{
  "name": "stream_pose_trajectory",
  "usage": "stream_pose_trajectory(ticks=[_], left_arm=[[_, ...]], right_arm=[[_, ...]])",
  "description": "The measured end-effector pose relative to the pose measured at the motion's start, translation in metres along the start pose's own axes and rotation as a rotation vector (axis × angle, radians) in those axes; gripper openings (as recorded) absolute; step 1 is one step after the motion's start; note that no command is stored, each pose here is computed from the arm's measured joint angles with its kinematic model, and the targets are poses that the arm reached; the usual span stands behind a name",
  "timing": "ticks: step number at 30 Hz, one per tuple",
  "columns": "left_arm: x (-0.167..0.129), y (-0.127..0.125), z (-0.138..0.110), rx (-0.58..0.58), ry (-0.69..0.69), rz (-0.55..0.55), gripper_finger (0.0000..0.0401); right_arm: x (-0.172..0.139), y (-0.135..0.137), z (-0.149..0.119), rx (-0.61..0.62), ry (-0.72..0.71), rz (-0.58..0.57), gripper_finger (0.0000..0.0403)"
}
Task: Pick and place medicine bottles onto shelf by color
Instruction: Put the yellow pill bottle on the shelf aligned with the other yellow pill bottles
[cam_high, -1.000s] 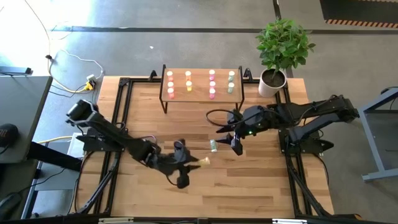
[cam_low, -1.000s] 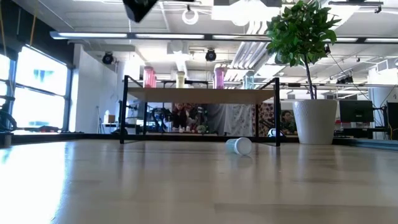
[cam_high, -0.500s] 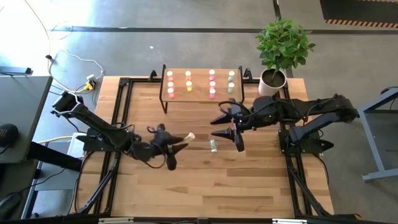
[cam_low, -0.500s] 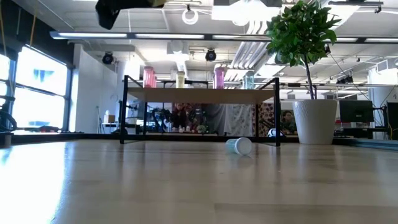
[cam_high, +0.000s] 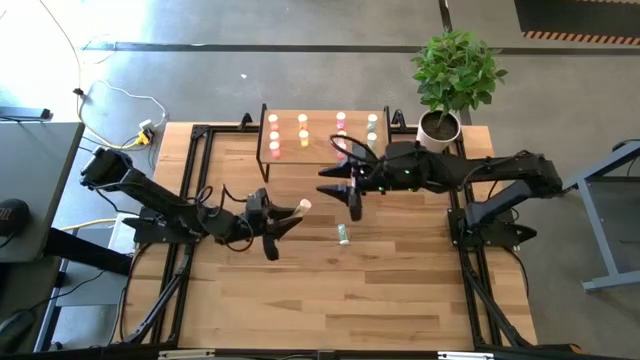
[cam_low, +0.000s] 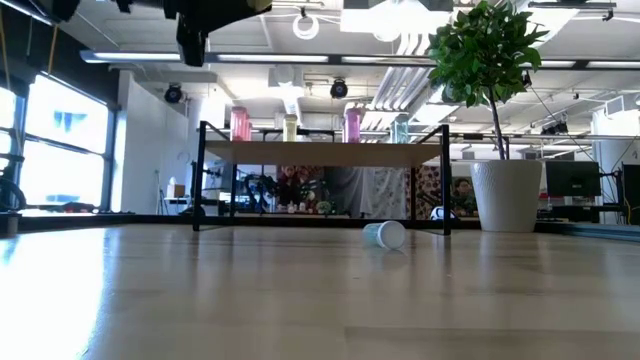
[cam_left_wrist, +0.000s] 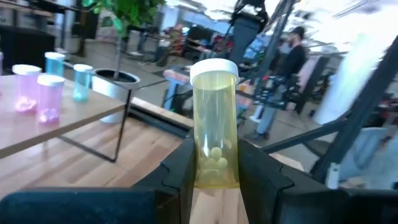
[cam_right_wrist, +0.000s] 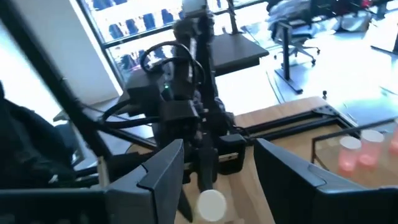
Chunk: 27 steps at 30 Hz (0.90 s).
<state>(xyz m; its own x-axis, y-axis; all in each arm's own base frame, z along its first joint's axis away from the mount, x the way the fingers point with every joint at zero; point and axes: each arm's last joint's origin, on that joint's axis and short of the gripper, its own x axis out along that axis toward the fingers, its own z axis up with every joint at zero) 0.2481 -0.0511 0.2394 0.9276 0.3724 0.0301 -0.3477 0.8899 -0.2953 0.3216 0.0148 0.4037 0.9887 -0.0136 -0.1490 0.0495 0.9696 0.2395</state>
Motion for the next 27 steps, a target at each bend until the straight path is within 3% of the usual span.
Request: stream_pose_trajectory(ticks=[13, 21, 27], left_arm=[[0.018, 0.063, 0.01, -0.105, -0.083, -0.215, 0.009], [0.025, 0.091, 0.026, -0.181, -0.133, -0.287, 0.009], [0.027, 0.104, 0.032, -0.24, -0.148, -0.287, 0.009]], right_arm=[[0.025, -0.053, 0.001, 0.16, -0.026, -0.012, 0.0187], [0.035, -0.076, -0.001, 0.347, -0.016, 0.02, 0.0187], [0.04, -0.079, -0.005, 0.297, -0.01, 0.011, 0.0187]])
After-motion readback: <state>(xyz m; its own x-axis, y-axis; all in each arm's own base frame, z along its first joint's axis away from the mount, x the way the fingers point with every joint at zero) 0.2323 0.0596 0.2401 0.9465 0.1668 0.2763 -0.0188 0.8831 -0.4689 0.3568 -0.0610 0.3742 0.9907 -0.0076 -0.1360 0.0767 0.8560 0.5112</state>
